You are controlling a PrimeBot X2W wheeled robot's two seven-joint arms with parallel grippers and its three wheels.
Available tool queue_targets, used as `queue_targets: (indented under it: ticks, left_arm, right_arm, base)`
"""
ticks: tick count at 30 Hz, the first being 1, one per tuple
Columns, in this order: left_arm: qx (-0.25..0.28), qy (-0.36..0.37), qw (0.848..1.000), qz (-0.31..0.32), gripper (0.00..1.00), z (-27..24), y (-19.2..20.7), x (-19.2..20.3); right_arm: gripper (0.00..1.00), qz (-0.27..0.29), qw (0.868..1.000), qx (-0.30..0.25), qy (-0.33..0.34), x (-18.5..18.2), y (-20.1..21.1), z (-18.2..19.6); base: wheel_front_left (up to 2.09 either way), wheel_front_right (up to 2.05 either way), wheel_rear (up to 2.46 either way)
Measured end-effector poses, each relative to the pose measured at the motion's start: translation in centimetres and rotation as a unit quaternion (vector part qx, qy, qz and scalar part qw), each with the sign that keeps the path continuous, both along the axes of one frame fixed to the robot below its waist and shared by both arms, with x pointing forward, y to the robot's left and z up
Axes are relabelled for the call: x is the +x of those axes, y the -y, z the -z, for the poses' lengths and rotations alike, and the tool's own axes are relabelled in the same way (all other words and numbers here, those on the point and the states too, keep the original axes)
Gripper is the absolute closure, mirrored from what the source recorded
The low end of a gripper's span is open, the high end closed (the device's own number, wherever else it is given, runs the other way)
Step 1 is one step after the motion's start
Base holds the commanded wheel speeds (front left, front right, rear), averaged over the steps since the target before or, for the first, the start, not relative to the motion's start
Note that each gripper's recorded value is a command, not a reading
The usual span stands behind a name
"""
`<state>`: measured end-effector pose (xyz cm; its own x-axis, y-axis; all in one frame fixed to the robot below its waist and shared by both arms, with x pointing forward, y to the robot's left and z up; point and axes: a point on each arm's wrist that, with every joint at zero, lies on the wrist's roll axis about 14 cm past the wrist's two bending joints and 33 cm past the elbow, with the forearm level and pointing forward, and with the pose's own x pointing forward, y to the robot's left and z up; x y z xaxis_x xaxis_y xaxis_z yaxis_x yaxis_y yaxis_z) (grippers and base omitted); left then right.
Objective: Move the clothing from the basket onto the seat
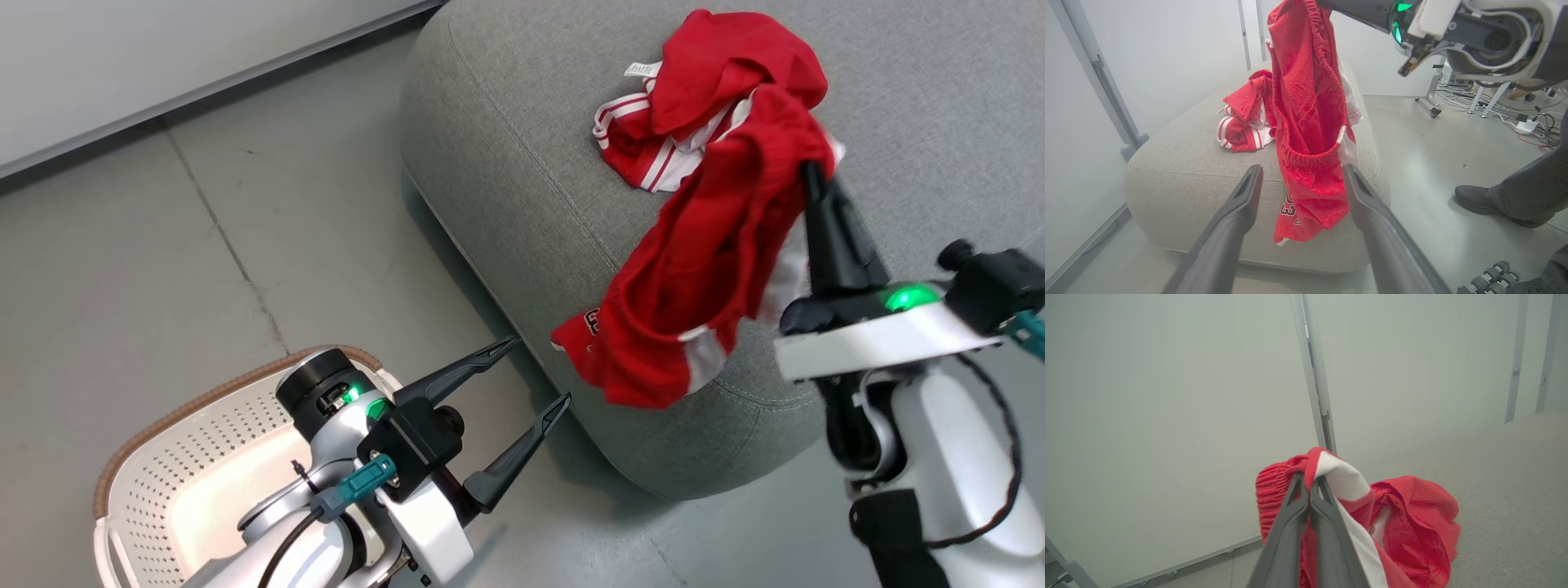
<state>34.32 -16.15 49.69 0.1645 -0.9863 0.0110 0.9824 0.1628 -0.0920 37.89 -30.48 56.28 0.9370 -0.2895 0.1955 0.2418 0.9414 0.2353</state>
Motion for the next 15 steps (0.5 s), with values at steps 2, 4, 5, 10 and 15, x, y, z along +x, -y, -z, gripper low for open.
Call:
queue_targets:
  ticks: [2, 4, 5, 10, 15]
  left_arm:
    - [0.0, 0.001, 1.0, 0.005, 0.0, 0.1, 0.2, 0.2]
    - [0.0, 0.003, 1.0, 0.008, 0.0, 0.1, 0.3, 0.6]
    - [0.0, 0.005, 1.0, 0.01, 0.0, 0.1, 0.4, 0.7]
    - [-0.002, 0.011, 1.0, 0.02, 0.0, 0.3, 0.6, 1.5]
    - [-0.008, 0.016, 1.0, 0.02, 0.0, 0.6, 0.5, 2.7]
  right_arm:
    - [1.0, 0.013, 1.0, -0.008, 0.018, 0.4, 1.0, -1.4]
    - [1.0, 0.023, 0.999, -0.027, 0.039, 1.1, 2.0, -3.3]
    - [1.0, 0.028, 0.998, -0.034, 0.052, 1.4, 2.5, -4.4]
    - [1.0, 0.053, 0.991, -0.07, 0.103, 3.7, 4.9, -9.4]
    - [1.0, 0.078, 0.983, -0.096, 0.139, 6.4, 7.1, -13.7]
  base:
    - [0.0, 0.0, 0.0]
    - [0.0, 0.0, 0.0]
    - [0.0, 0.0, 0.0]
    - [0.0, 0.0, 0.0]
    - [0.0, 0.0, 0.0]
